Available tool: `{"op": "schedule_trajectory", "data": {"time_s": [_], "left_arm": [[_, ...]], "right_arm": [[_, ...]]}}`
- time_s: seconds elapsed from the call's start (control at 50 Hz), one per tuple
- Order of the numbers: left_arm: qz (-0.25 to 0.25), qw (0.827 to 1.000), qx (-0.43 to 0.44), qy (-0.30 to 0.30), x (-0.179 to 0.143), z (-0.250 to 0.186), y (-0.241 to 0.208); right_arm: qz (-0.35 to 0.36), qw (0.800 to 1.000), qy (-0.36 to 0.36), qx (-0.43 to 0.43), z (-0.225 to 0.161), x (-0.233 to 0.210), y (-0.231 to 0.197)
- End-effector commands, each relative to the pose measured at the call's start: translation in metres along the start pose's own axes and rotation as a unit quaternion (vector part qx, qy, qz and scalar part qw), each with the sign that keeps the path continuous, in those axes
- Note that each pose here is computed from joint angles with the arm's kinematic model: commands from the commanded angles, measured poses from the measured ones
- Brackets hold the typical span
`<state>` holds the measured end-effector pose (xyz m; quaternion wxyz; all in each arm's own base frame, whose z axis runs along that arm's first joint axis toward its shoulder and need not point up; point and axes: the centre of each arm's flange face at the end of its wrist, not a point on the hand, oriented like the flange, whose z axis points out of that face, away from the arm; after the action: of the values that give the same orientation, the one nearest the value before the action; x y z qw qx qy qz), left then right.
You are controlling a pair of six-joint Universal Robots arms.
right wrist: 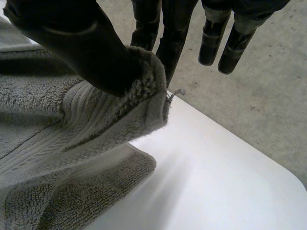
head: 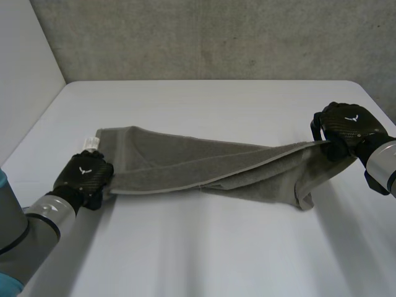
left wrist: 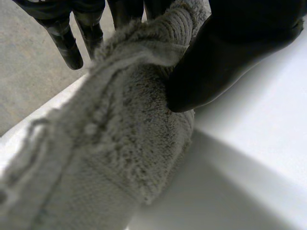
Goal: Fold the towel.
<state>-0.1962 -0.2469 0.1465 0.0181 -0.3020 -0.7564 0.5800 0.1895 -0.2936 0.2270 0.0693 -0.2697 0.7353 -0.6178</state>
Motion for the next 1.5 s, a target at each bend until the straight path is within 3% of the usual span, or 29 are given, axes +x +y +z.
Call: {"op": "schedule_trajectory", "data": {"time_s": [0.02,0.12,0.28,0.44,0.5,0.56,0.6,0.62,0.64,0.66,0.68,0.7,0.72,0.74,0.76,0.8,0.84,0.94,0.98,1.12,1.26,1.34,1.5], "left_arm": [[0.006,0.998,0.049,-0.047,-0.029,-0.011,-0.031],[0.017,0.994,0.096,-0.048,-0.042,-0.022,-0.061],[0.027,0.991,0.131,-0.006,-0.047,-0.022,-0.096],[0.012,0.997,0.075,0.000,-0.060,0.056,-0.075],[0.023,0.995,0.098,-0.016,-0.067,0.101,-0.091],[0.031,0.991,0.123,-0.033,-0.075,0.111,-0.106],[0.049,0.976,0.200,-0.073,-0.096,0.114,-0.157],[0.049,0.976,0.201,-0.074,-0.096,0.114,-0.158],[0.059,0.962,0.251,-0.092,-0.103,0.107,-0.191],[0.060,0.945,0.305,-0.105,-0.108,0.096,-0.224],[0.060,0.944,0.306,-0.105,-0.108,0.095,-0.224],[0.051,0.918,0.374,-0.120,-0.116,0.070,-0.266],[0.051,0.918,0.375,-0.120,-0.116,0.069,-0.266],[0.036,0.901,0.416,-0.120,-0.121,0.050,-0.287],[0.036,0.900,0.417,-0.120,-0.121,0.050,-0.288],[0.011,0.882,0.457,-0.113,-0.126,0.037,-0.301],[0.006,0.882,0.459,-0.108,-0.126,0.040,-0.297],[0.009,0.903,0.423,-0.079,-0.113,0.062,-0.262],[0.013,0.922,0.382,-0.063,-0.107,0.079,-0.227],[0.042,0.949,0.310,-0.046,-0.087,0.102,-0.156],[0.062,0.973,0.221,-0.014,-0.050,0.123,-0.069],[0.069,0.980,0.188,-0.003,-0.039,0.125,-0.043],[0.104,0.982,0.156,0.007,-0.028,0.118,-0.025]], "right_arm": [[-0.029,0.999,-0.011,-0.031,-0.015,-0.001,-0.006],[-0.066,0.996,-0.035,-0.057,-0.032,-0.006,-0.017],[-0.088,0.995,-0.041,-0.011,-0.037,-0.002,-0.051],[-0.102,0.992,-0.065,-0.034,0.021,0.000,-0.032],[-0.147,0.988,-0.035,0.026,0.066,-0.002,-0.052],[-0.160,0.984,-0.007,0.071,0.079,0.003,-0.070],[-0.189,0.960,0.059,0.197,0.088,0.018,-0.126],[-0.197,0.937,0.097,0.273,0.084,0.028,-0.162],[-0.197,0.937,0.097,0.273,0.084,0.028,-0.162],[-0.193,0.915,0.124,0.332,0.076,0.035,-0.192],[-0.193,0.915,0.124,0.333,0.076,0.036,-0.192],[-0.177,0.893,0.141,0.390,0.062,0.041,-0.221],[-0.155,0.883,0.141,0.420,0.051,0.043,-0.237],[-0.155,0.883,0.141,0.420,0.051,0.043,-0.237],[-0.136,0.882,0.131,0.431,0.047,0.044,-0.242],[-0.121,0.886,0.119,0.432,0.047,0.043,-0.240],[-0.112,0.904,0.100,0.401,0.054,0.038,-0.220],[-0.106,0.929,0.065,0.349,0.057,0.027,-0.182],[-0.104,0.935,0.052,0.335,0.058,0.022,-0.171],[-0.088,0.968,-0.007,0.235,0.065,-0.003,-0.095],[-0.085,0.984,-0.039,0.149,0.064,-0.023,-0.025],[-0.085,0.989,-0.064,0.098,0.061,-0.040,0.023],[-0.095,0.991,-0.053,0.082,0.057,-0.034,0.033]]}}
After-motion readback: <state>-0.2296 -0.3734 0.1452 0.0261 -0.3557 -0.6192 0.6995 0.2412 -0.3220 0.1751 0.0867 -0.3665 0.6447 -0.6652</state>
